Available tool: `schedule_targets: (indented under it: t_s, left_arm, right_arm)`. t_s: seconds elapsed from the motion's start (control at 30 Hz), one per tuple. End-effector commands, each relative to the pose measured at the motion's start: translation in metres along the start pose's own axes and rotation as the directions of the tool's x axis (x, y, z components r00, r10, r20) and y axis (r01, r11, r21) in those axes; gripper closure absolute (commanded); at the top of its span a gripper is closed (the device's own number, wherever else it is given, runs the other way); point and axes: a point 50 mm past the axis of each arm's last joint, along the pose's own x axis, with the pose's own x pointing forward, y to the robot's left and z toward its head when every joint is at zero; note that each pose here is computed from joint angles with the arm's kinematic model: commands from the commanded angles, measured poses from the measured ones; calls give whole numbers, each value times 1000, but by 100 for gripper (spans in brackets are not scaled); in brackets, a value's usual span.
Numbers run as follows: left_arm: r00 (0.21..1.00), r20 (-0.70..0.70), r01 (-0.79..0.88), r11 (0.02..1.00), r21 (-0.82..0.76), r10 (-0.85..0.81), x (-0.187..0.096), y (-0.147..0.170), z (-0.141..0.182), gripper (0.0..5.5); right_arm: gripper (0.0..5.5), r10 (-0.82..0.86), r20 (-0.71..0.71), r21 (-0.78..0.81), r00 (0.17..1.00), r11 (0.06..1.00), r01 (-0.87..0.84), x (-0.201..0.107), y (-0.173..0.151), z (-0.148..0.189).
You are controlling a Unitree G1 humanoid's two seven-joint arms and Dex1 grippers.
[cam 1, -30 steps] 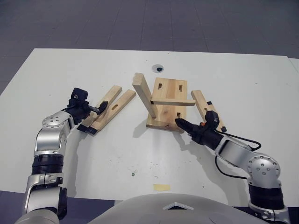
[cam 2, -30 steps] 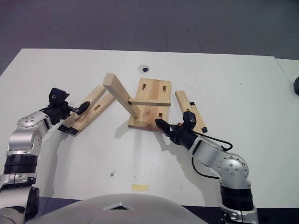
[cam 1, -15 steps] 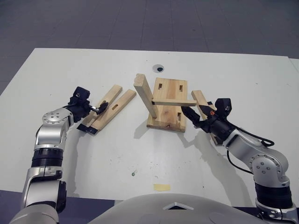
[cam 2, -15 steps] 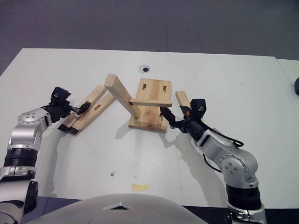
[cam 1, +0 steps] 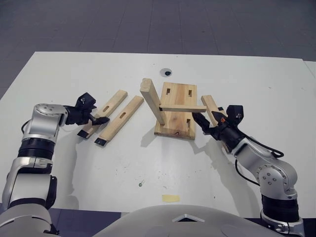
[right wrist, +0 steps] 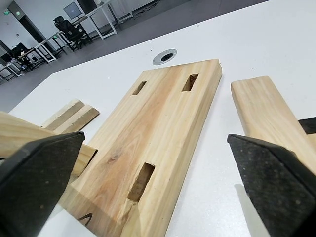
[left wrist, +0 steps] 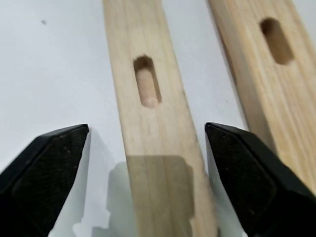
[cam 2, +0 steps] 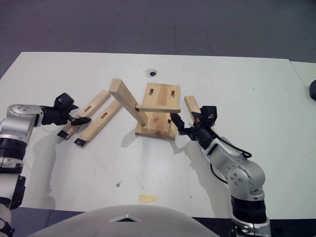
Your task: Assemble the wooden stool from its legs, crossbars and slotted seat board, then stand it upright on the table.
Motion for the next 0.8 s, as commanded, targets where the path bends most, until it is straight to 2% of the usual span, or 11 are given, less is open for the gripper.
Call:
schedule_targets:
  t_s: [0.03, 0.2, 0.37, 0.47, 0.53, 0.6, 0.7, 0.8]
  left_arm:
    - [981, -167, 101, 995, -13, -102, -9, -13, -29, 179]
    - [964, -251, 103, 993, 56, -86, -12, -11, -41, 267]
    - [976, -215, 47, 995, 89, -26, -9, -3, -33, 336]
    - [988, -152, 5, 996, 93, 9, -8, 2, -25, 346]
    - [998, -33, -55, 997, 51, 57, -9, 8, -11, 346]
    - [976, 168, -136, 990, -18, 137, -12, 16, 13, 346]
    - [822, 494, -269, 958, -103, 284, -21, 15, 67, 346]
    - [697, 660, -285, 953, -106, 281, -28, -3, 104, 346]
  right_arm:
    - [10, -97, 18, 10, 995, 995, 97, -2, -10, -2]
    - [10, -158, 49, 28, 986, 987, 157, -1, -14, -3]
    - [10, -177, 51, 30, 983, 984, 176, -1, -13, -6]
    - [10, -216, 60, 27, 975, 976, 215, -2, -18, -7]
    - [10, -254, 96, 30, 962, 967, 252, -3, -25, -1]
    - [10, -298, 167, 45, 940, 955, 294, -5, -34, 13]
    - [10, -307, 370, 89, 877, 951, 295, -8, -43, 60]
    - [10, -238, 489, 131, 839, 971, 198, -9, -37, 101]
